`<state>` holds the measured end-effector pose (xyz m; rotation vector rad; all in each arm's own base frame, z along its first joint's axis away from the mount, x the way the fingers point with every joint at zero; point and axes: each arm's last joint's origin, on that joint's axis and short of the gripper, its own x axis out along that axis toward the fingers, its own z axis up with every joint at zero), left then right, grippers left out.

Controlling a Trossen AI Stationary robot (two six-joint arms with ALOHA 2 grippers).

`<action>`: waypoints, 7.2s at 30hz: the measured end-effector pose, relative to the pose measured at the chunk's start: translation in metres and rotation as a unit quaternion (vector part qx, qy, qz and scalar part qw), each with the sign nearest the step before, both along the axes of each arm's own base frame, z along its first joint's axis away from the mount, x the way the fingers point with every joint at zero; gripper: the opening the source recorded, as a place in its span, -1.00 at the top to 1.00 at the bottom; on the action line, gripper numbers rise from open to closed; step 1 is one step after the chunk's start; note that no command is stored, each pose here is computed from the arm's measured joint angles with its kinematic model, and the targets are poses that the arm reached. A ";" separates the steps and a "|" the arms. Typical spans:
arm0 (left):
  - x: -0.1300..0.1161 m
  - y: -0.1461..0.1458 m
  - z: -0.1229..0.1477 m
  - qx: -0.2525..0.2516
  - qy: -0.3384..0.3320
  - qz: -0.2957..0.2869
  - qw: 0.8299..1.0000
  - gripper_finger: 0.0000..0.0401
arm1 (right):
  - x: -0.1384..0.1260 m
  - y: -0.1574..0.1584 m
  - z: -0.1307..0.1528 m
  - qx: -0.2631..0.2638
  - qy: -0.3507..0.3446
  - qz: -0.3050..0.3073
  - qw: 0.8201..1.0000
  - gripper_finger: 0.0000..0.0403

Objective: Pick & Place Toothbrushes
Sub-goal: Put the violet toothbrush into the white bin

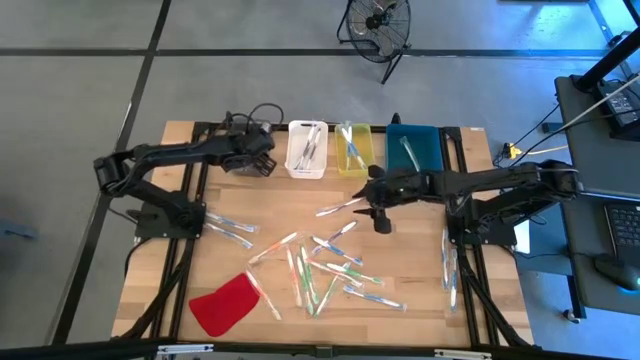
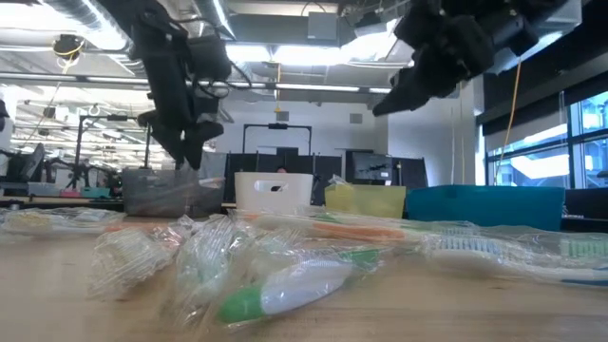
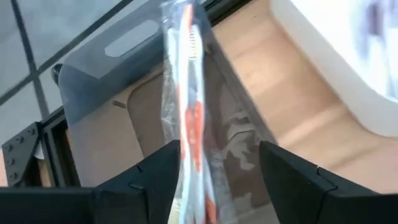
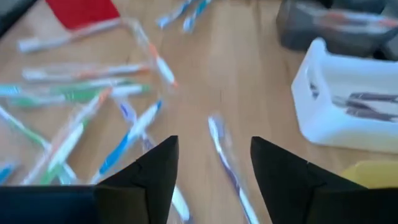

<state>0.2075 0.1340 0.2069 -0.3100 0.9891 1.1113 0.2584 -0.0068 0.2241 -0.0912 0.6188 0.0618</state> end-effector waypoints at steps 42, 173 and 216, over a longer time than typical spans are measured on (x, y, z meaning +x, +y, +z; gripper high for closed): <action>0.018 -0.174 -0.013 -0.034 -0.220 -0.149 0.964 0.00 | 0.043 0.019 -0.111 -0.038 0.157 0.080 0.984 0.09; 0.095 -0.106 -0.002 0.100 -0.361 -0.399 0.837 0.24 | -0.029 0.000 -0.013 -0.036 -0.083 -0.226 0.970 0.82; 0.095 -0.081 0.026 0.122 -0.497 -0.414 0.753 0.24 | 0.013 0.006 -0.056 0.026 -0.253 -0.130 0.958 0.86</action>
